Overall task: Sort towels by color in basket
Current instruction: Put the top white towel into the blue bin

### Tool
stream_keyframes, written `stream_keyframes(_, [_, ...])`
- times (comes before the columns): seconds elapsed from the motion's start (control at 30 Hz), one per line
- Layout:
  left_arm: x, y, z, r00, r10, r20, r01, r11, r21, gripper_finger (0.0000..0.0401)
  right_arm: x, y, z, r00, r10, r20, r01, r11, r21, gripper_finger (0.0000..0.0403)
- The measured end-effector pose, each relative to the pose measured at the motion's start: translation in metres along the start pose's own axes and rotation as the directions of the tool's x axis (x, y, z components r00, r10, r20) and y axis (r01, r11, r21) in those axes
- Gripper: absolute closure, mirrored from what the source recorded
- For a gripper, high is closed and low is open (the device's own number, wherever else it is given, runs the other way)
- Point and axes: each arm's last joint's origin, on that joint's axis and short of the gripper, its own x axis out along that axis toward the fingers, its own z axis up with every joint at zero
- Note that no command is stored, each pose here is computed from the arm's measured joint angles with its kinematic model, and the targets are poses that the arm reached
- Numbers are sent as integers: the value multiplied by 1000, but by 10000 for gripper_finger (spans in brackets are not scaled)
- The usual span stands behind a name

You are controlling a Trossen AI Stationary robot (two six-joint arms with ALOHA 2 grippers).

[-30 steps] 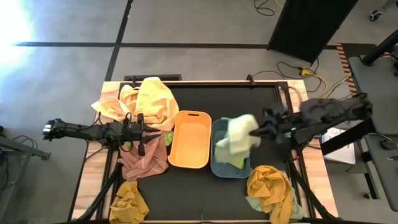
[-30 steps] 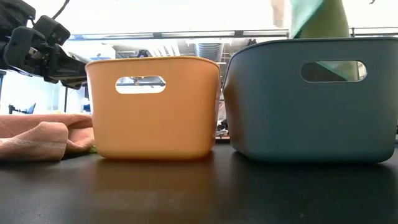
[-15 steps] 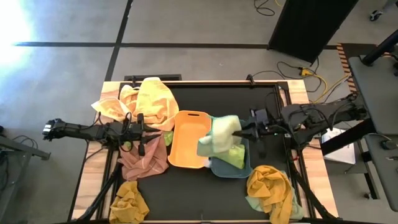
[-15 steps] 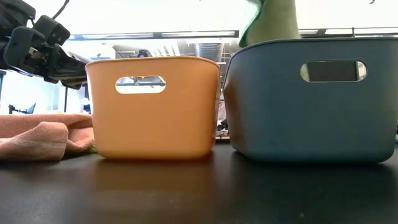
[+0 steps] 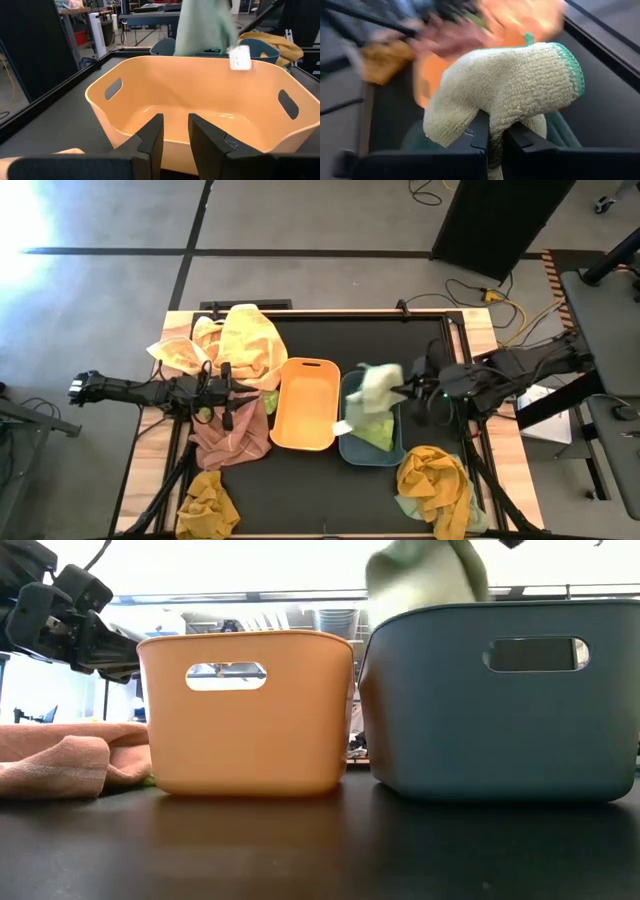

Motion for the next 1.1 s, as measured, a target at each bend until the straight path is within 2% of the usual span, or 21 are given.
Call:
stream_keyframes(0.13, [0, 0, 0, 1000, 0, 0, 0, 1000, 0, 326, -18, -18, -13, 987, -144, -69, 149, 985, 89, 390])
stream_keyframes(0.27, [0, 0, 0, 1000, 0, 0, 0, 1000, 0, 326, -18, -26, -24, 978, -194, -79, 204, 968, 144, 390])
stream_keyframes(0.53, [0, 0, 0, 1000, 0, 0, 0, 1000, 0, 326, 41, -14, -53, 983, -142, -118, 158, 978, 138, 390])
stream_keyframes(0.63, [0, 0, 0, 1000, 0, 0, 0, 1000, 0, 326, 62, -4, -54, 990, -107, -95, 121, 980, 159, 390])
stream_keyframes(0.73, [0, 0, 0, 1000, 0, 0, 0, 1000, 0, 326, 81, 0, -59, 984, -131, -122, 148, 978, 147, 390])
stream_keyframes(0.83, [0, 0, 0, 1000, 0, 0, 0, 1000, 0, 326, 99, -8, -66, 957, -210, -198, 245, 954, 170, 390])
stream_keyframes(0.97, [0, 0, 0, 1000, 0, 0, 0, 1000, 0, 326, 118, -24, -79, 882, -338, -330, 410, 894, 182, 390])
stream_keyframes(1.03, [0, 0, 0, 1000, 0, 0, 0, 1000, 0, 326, 126, -30, -83, 857, -358, -371, 444, 878, 177, 390])
stream_keyframes(1.1, [0, 0, 0, 1000, 0, 0, 0, 1000, 0, 326, 137, -32, -86, 840, -335, -426, 443, 877, 185, 390])
